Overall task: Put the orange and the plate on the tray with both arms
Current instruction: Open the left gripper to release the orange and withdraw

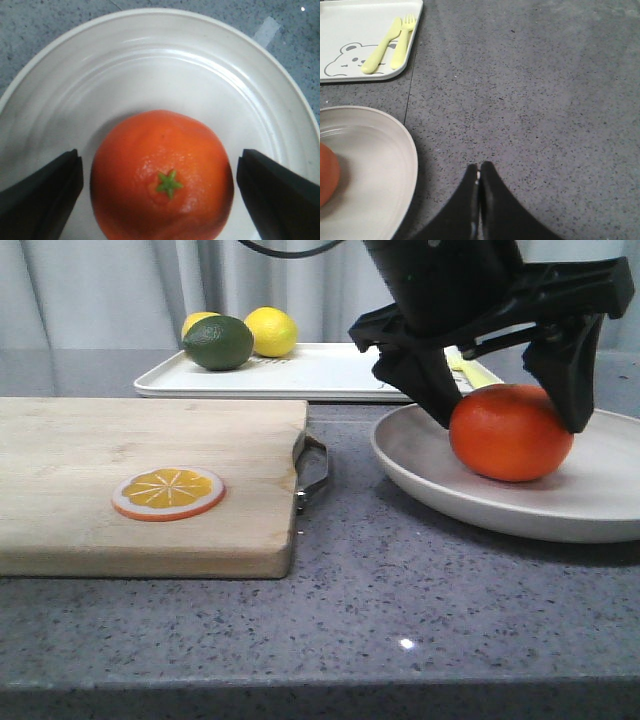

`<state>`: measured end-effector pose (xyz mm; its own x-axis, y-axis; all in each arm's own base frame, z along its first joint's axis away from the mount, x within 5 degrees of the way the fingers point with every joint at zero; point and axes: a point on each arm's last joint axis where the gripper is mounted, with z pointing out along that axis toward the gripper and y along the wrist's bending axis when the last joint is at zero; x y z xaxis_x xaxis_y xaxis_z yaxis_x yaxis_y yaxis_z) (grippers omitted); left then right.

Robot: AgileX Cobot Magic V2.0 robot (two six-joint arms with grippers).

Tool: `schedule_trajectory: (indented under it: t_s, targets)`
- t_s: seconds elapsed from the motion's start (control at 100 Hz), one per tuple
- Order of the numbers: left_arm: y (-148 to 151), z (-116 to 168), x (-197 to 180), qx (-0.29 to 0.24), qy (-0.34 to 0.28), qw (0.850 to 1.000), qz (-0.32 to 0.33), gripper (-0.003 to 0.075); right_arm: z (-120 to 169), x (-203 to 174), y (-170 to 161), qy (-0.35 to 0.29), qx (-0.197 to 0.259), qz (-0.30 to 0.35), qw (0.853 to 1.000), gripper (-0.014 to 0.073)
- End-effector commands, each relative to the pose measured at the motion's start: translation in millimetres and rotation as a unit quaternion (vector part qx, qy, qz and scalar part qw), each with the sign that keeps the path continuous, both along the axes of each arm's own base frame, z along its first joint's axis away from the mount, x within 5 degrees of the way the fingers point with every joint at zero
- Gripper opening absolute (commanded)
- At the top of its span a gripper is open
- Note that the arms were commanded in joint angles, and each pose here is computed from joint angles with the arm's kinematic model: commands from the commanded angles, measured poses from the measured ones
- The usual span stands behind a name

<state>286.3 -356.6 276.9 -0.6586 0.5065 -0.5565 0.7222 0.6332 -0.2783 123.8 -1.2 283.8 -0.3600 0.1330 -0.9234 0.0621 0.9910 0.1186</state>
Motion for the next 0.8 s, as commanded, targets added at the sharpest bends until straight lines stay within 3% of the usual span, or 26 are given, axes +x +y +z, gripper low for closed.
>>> schedule_trajectory:
  t_s: [0.0,0.26,0.35,0.79]
  targets:
    - [1,40,-6,-0.046,-0.033,0.998,0.000,0.0629,17,4,-1,-0.045,-0.008,0.001,0.999,-0.0067]
    - [4,70,-8,-0.048,-0.050,0.997,-0.014,0.0625,17,4,-1,-0.045,-0.008,0.001,0.999,-0.0067]
    - [8,82,-12,-0.059,-0.061,0.996,-0.014,0.0579,17,4,-1,-0.044,-0.008,0.001,0.999,-0.0067]
    - [60,154,-51,-0.131,-0.155,0.979,0.003,0.0003,12,3,-1,-0.016,-0.007,-0.001,1.000,-0.0067]
